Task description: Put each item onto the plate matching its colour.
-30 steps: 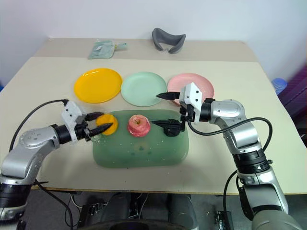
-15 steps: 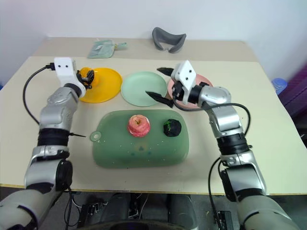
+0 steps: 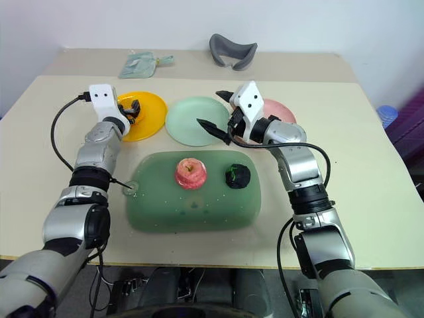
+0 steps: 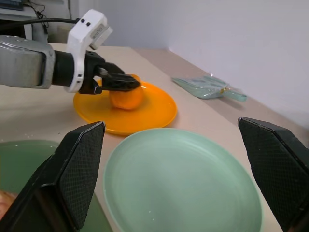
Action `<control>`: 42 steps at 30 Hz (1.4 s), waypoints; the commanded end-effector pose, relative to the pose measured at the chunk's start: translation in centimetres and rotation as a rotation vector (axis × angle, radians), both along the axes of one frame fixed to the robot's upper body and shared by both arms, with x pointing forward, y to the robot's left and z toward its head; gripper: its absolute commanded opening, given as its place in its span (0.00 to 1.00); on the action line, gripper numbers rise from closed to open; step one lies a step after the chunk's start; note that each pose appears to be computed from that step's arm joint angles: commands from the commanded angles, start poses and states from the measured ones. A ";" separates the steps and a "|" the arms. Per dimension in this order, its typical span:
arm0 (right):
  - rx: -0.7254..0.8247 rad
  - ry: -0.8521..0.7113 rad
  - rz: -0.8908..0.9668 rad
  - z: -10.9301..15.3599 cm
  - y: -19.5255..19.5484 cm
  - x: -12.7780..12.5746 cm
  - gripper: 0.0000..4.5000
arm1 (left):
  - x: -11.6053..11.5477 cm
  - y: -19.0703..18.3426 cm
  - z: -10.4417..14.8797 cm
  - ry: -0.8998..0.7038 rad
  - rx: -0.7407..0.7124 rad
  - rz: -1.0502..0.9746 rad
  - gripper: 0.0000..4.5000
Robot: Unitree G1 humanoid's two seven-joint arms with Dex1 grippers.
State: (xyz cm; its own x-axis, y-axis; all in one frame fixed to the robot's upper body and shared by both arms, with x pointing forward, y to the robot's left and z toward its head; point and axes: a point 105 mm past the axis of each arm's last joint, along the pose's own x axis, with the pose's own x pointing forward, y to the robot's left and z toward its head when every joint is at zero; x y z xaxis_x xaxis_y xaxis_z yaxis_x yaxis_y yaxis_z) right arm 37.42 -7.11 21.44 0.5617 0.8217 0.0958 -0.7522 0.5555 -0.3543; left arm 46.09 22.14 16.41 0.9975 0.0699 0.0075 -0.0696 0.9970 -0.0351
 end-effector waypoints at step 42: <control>-0.212 0.533 0.349 -7.8 5.5 -6.9 0.62 | -17.7 -1.4 2.8 -0.070 0.141 -1.013 1.00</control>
State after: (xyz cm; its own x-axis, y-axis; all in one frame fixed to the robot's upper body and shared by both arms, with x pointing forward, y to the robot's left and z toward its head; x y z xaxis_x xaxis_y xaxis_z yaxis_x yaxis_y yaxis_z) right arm 30.35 -1.49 13.26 0.1697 0.9331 -0.3170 -0.9787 0.1972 0.0565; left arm 28.77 20.83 18.19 0.5893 -0.8077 -0.0190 0.8056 0.5857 0.0896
